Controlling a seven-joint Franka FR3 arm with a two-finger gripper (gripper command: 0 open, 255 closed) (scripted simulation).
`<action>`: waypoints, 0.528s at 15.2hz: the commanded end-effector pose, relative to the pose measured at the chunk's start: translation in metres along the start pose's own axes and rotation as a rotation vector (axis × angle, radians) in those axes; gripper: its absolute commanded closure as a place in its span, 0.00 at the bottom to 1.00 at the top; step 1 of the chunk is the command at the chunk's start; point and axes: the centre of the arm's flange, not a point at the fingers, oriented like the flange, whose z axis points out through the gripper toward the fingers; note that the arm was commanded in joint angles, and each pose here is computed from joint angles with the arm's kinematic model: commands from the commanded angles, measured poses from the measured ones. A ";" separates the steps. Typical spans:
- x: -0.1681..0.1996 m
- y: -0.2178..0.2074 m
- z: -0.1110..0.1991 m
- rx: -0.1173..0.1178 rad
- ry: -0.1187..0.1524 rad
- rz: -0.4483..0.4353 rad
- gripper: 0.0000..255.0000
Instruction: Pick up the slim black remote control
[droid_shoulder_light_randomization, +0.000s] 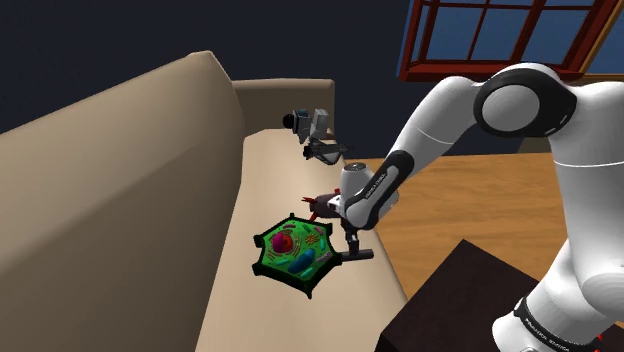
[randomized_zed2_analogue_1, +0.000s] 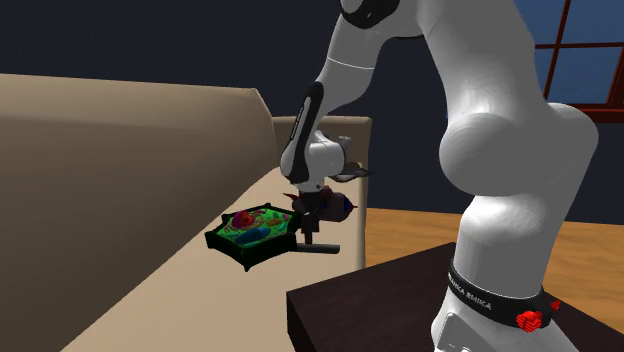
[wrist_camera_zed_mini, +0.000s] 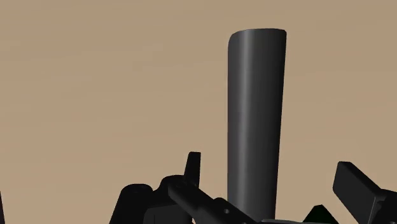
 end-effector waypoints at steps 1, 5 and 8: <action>0.002 0.000 0.011 0.000 0.001 -0.003 0.00; 0.003 0.002 0.035 0.000 0.001 -0.003 0.00; 0.003 0.002 0.035 0.000 0.001 -0.003 1.00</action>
